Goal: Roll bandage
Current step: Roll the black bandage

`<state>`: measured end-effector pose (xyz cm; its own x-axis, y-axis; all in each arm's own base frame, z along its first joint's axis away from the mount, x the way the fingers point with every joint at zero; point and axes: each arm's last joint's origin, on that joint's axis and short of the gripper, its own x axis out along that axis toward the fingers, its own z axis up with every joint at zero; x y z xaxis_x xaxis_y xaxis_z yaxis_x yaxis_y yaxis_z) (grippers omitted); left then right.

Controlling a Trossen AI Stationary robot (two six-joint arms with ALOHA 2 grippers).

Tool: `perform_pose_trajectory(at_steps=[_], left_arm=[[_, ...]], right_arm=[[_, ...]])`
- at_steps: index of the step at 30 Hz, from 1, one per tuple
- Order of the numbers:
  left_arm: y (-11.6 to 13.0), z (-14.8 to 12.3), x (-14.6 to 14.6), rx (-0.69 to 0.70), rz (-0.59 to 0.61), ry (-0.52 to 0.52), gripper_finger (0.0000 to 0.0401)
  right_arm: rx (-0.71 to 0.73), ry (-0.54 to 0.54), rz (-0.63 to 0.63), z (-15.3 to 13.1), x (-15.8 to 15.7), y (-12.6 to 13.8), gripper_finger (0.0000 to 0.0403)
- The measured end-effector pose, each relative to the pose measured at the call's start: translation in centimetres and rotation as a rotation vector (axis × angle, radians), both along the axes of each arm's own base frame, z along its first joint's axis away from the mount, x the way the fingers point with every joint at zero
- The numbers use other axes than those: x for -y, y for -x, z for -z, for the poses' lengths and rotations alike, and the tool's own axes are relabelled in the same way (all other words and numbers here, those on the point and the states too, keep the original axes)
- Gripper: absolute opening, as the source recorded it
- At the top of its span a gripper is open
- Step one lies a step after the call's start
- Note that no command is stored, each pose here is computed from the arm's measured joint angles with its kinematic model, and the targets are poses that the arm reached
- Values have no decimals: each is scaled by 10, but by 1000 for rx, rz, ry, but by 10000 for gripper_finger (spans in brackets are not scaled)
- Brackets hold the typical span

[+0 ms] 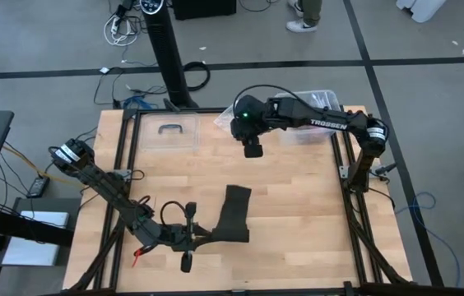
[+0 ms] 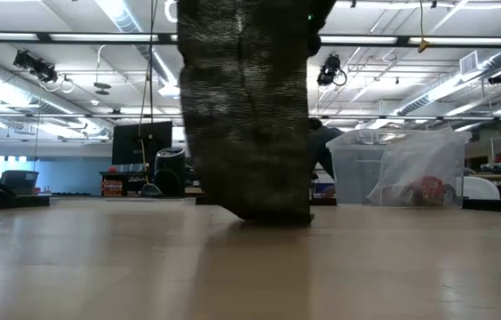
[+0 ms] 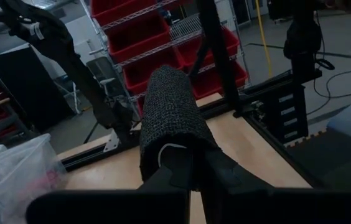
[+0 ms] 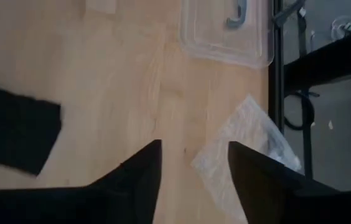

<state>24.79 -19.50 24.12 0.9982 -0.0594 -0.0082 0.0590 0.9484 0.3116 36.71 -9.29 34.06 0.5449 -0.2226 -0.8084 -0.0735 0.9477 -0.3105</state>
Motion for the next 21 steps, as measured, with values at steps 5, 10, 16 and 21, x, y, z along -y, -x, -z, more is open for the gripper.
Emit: perform_pose_trajectory(at_steps=[5, 10, 16, 21], left_arm=[[2, -3, -2, 7, -54, -26, 18], [3, -7, -3, 17, -70, -63, 18], [0, -9, -10, 23, -120, -80, 18], [-5, -15, -18, 69, -165, -97, 18]], right_arm=[[-51, -56, 16, -33, -27, 31, 208], [45, -94, 11, -39, -57, 72, 196], [229, -112, -52, 36, -87, 107, 179], [341, -91, -99, 113, -110, 122, 170]])
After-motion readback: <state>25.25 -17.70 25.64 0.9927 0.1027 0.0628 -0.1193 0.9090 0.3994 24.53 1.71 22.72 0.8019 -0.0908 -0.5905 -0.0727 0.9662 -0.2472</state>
